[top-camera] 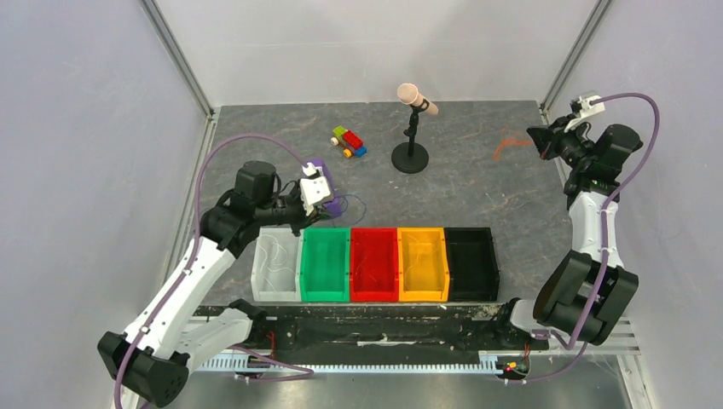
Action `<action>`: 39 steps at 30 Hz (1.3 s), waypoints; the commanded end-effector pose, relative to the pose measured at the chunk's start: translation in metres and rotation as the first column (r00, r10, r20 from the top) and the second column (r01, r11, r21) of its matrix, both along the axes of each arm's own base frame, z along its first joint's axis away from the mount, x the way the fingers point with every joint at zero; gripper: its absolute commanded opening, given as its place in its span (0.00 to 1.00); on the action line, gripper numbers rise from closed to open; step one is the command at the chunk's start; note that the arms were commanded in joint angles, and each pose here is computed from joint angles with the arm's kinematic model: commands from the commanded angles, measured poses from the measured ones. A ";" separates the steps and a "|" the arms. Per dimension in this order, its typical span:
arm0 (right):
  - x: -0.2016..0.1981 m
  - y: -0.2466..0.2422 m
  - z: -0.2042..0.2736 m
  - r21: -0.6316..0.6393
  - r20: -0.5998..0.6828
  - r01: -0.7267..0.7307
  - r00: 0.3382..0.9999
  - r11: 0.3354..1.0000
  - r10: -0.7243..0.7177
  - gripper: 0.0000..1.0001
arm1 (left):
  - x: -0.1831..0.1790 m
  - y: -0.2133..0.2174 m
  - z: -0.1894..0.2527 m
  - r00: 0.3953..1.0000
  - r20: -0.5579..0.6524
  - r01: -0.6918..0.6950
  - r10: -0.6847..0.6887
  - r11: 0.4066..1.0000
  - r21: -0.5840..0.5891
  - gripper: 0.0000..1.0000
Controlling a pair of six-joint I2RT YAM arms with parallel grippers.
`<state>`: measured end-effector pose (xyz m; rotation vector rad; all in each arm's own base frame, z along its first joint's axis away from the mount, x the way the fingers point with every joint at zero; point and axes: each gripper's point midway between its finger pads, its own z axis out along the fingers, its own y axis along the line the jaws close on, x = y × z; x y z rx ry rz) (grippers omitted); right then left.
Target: Untangle the cables
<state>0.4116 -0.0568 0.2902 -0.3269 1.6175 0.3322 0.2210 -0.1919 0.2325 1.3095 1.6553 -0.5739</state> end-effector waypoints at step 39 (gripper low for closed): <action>-0.018 0.023 0.010 -0.031 0.035 -0.083 0.996 0.996 0.084 0.00 | -0.043 0.028 -0.035 0.950 -0.253 -0.180 0.184 0.983 0.038 0.02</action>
